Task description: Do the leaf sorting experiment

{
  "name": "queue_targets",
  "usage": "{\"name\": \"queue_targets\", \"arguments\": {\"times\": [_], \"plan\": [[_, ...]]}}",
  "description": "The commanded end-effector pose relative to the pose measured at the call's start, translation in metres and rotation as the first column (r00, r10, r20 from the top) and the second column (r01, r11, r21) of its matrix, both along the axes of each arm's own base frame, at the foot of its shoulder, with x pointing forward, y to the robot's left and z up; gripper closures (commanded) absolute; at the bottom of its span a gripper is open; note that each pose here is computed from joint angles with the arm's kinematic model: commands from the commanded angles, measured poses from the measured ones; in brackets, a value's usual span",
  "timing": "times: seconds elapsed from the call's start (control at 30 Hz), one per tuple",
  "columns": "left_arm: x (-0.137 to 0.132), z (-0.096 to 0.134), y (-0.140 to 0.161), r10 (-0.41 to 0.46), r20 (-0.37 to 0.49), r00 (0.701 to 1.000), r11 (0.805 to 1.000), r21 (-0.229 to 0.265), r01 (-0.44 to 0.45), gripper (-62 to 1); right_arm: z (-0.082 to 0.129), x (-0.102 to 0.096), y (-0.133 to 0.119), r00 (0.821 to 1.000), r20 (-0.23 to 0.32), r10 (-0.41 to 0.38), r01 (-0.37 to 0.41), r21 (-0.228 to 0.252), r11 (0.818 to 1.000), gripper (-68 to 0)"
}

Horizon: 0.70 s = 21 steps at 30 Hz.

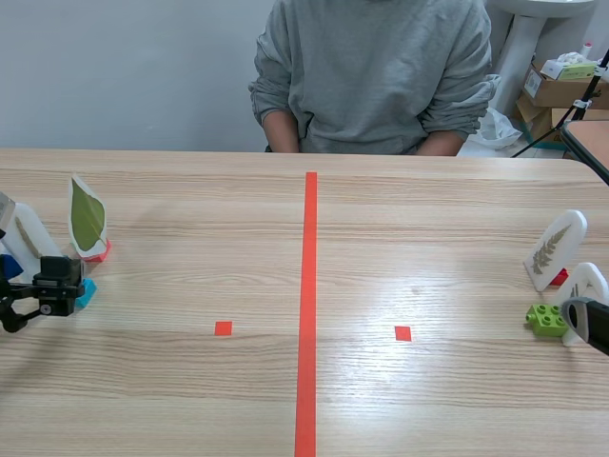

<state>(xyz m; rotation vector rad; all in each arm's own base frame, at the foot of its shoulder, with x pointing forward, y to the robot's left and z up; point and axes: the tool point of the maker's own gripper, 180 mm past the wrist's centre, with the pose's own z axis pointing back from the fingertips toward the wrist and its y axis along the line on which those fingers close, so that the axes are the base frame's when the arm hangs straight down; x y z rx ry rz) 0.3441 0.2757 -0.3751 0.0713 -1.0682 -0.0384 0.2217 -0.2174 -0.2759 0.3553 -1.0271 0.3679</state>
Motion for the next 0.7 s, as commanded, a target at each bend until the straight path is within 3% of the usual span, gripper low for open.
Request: {"name": "queue_targets", "arguments": {"times": [0.0,0.13,0.3,0.43,0.67], "plan": [[0.005,0.010,0.005,-0.001,0.030,1.000,1.000,0.011,0.000,-49.4,0.010,0.007,0.000,0.999,0.038,0.002,-0.003,0.012,1.000,-53.1],[0.004,0.009,0.005,0.002,0.019,1.000,1.000,0.007,-0.002,-54.1,0.010,0.007,0.000,0.999,0.038,0.002,-0.003,0.012,1.000,-53.1],[0.004,0.014,0.006,-0.003,0.018,1.000,1.000,0.013,0.003,-54.2,0.010,0.007,0.000,0.999,0.037,0.002,-0.003,0.011,1.000,-53.1],[0.004,0.041,0.000,-0.052,0.073,0.996,0.998,0.039,0.049,-54.2,0.010,0.007,0.000,0.999,0.037,0.002,-0.003,0.011,1.000,-53.1],[0.000,0.098,-0.020,-0.167,0.154,0.974,0.978,0.155,0.143,-54.2,0.010,0.007,0.000,0.999,0.037,0.002,-0.003,0.011,1.000,-53.1]]}}
